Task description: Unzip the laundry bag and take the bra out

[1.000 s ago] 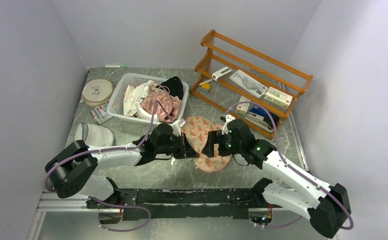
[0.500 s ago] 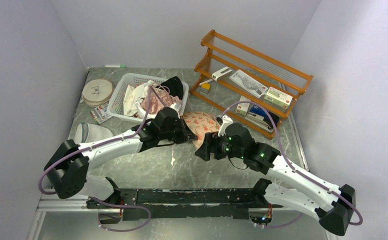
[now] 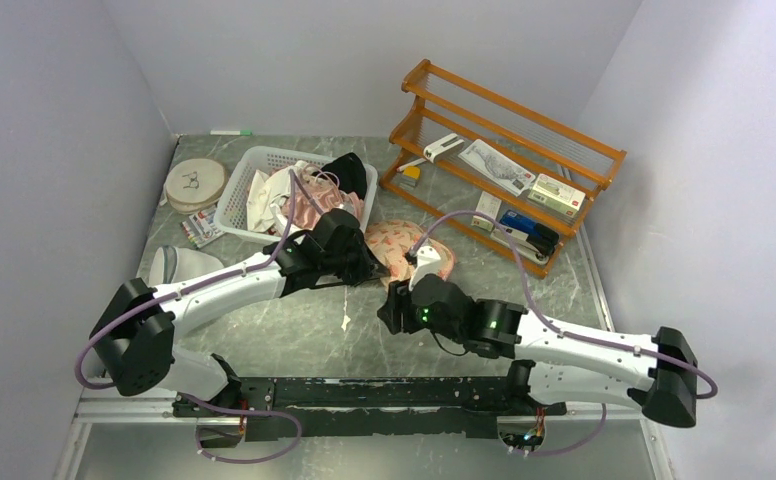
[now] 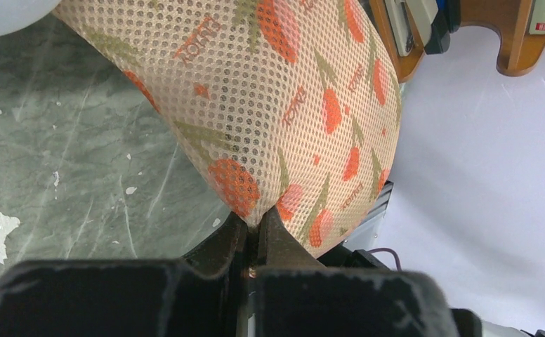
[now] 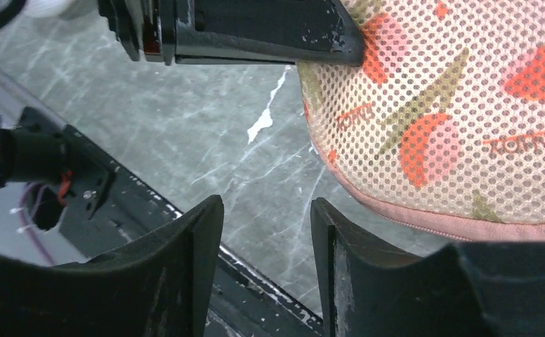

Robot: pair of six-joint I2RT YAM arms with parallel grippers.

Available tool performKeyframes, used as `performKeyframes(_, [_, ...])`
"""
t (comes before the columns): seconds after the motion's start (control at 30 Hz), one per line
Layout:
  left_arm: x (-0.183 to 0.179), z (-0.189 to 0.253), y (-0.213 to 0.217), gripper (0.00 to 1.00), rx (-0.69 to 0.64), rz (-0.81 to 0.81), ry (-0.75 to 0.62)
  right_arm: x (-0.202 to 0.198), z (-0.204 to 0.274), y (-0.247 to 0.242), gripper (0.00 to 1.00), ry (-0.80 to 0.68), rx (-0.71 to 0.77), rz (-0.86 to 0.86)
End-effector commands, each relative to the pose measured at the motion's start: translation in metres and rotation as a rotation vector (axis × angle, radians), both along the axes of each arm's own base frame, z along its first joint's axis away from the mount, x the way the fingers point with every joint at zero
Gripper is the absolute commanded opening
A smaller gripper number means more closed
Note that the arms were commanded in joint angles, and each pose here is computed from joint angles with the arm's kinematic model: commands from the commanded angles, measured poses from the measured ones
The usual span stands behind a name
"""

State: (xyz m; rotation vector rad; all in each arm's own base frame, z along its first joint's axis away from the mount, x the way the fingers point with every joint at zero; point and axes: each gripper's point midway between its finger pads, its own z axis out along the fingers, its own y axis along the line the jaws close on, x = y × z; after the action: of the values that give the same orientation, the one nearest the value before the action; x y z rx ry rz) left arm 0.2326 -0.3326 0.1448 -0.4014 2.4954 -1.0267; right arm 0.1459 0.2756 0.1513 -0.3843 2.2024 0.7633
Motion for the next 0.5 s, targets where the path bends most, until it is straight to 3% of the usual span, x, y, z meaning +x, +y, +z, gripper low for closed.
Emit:
performKeyframes(0.0, [0.012,0.009,0.001,0.07,-0.025,0.079,0.024,0.022,-0.003,-0.009,0.47,-0.128,-0.052,-0.181])
performKeyframes(0.4, [0.011,0.009,0.000,0.07,-0.044,0.101,0.058,0.045,-0.019,0.001,0.44,-0.277,-0.109,-0.348])
performKeyframes(0.47, [0.010,0.008,0.000,0.07,-0.048,0.103,0.060,0.048,-0.021,0.002,0.39,-0.287,-0.106,-0.372])
